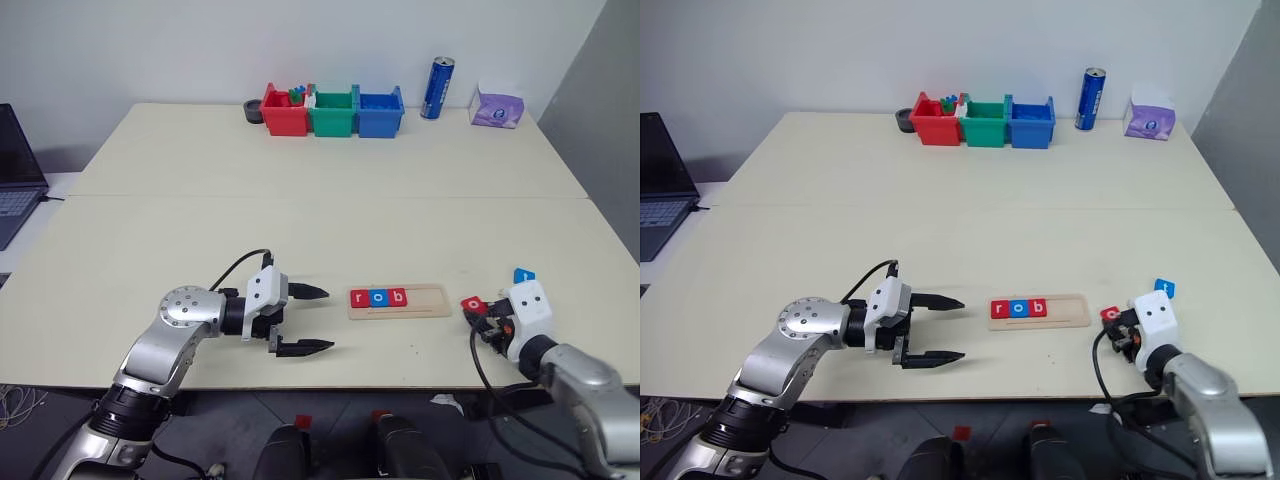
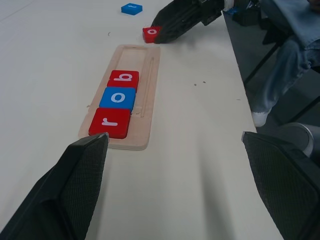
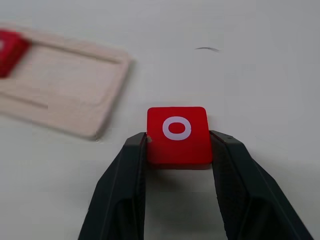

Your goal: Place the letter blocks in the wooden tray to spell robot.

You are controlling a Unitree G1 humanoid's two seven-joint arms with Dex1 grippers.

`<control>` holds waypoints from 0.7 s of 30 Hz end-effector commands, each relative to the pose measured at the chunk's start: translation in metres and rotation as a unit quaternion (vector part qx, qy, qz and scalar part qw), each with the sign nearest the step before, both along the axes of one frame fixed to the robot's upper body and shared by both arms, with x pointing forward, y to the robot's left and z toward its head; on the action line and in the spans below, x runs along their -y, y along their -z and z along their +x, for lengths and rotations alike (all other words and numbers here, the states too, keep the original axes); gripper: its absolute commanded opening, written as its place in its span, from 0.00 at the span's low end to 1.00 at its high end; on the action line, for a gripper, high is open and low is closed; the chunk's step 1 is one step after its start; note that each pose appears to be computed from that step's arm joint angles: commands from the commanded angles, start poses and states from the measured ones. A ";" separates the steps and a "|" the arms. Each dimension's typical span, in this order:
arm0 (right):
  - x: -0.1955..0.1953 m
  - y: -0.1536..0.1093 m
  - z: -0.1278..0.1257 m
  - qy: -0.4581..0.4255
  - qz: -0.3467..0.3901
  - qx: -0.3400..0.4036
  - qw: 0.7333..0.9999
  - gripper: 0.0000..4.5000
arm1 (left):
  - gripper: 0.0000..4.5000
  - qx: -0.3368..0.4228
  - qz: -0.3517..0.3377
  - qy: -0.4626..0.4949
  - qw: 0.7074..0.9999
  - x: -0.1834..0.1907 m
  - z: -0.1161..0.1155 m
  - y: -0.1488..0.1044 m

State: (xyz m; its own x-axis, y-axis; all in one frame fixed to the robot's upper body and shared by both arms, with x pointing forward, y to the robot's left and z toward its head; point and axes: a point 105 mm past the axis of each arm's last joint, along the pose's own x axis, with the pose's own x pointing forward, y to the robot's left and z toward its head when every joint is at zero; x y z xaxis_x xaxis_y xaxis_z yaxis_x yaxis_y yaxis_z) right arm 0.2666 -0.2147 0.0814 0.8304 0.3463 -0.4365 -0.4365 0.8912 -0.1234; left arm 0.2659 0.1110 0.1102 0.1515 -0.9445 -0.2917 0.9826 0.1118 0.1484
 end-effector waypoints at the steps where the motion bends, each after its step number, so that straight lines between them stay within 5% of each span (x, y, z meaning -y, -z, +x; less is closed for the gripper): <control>1: -0.010 -0.020 0.000 -0.149 -0.015 0.008 0.989 0.32 | 1.00 0.015 -0.003 0.010 1.000 0.002 -0.001 -0.008; 7: -0.008 -0.014 0.001 -0.284 -0.088 -0.042 0.954 0.32 | 1.00 0.015 -0.004 0.012 1.000 0.004 -0.003 -0.010; 13: 0.006 -0.006 0.012 -0.303 -0.132 -0.067 0.941 0.32 | 1.00 0.016 -0.003 0.010 1.000 0.005 -0.003 -0.010; 14: 0.007 -0.008 0.013 -0.304 -0.135 -0.066 0.941 0.48 | 1.00 0.016 -0.003 0.010 1.000 0.005 -0.003 -0.010; 21: 0.014 -0.027 0.008 -0.312 -0.156 -0.066 0.935 0.99 | 1.00 0.015 -0.003 0.008 1.000 0.004 -0.003 -0.009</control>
State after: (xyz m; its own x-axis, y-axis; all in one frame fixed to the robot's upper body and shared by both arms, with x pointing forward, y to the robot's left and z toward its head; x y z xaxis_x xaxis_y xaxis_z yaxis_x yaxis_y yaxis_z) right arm 0.2754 -0.2308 0.0927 0.4261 0.5703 -0.7023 -0.8903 0.4022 -0.2136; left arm 0.2645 0.1094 0.1122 0.1496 -0.9439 -0.2943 0.9827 0.1090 0.1499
